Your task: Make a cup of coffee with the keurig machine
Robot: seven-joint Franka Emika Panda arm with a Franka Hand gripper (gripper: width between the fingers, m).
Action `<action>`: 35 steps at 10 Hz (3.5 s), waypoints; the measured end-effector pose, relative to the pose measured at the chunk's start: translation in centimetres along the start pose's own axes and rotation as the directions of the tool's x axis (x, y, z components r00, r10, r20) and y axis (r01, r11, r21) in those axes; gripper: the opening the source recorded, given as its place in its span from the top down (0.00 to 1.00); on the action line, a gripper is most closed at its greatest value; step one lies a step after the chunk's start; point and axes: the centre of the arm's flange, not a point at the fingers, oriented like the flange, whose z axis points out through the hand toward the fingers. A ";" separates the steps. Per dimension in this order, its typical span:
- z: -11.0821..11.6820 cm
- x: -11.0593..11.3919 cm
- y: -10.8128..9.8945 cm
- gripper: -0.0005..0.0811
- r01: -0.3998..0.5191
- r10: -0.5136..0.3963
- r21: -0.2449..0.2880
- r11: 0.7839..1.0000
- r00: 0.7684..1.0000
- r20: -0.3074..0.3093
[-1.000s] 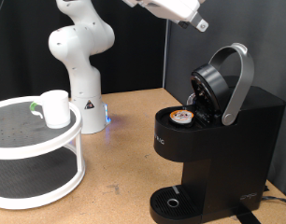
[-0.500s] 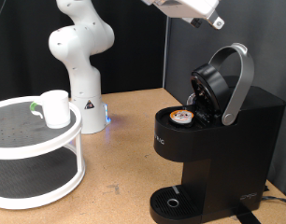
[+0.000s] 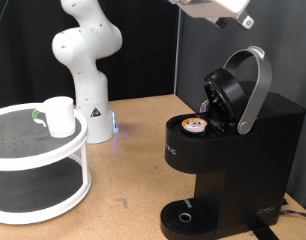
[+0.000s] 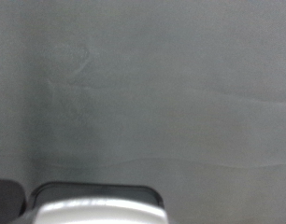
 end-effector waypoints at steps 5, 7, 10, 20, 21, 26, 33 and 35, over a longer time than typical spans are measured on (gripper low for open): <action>3.7 2.5 -2.7 0.01 -0.020 0.020 0.004 1.000 1.000 -0.010; 5.9 3.3 -3.7 0.01 -0.019 0.020 -0.014 1.000 1.000 0.003; 8.9 3.9 -5.0 0.01 -0.011 0.011 -0.026 1.000 1.000 0.025; 10.2 2.9 -3.8 0.86 0.090 -0.064 -0.149 0.985 0.983 0.169; 9.9 2.6 -3.3 0.95 0.087 -0.060 -0.156 0.984 0.983 0.174; 8.1 1.3 -1.3 0.99 0.075 -0.046 -0.154 0.985 0.981 0.188; 2.2 -2.3 1.7 0.99 0.065 -0.039 -0.139 0.988 0.983 0.181; 1.0 -3.4 2.6 0.99 0.052 -0.024 -0.154 0.987 0.984 0.179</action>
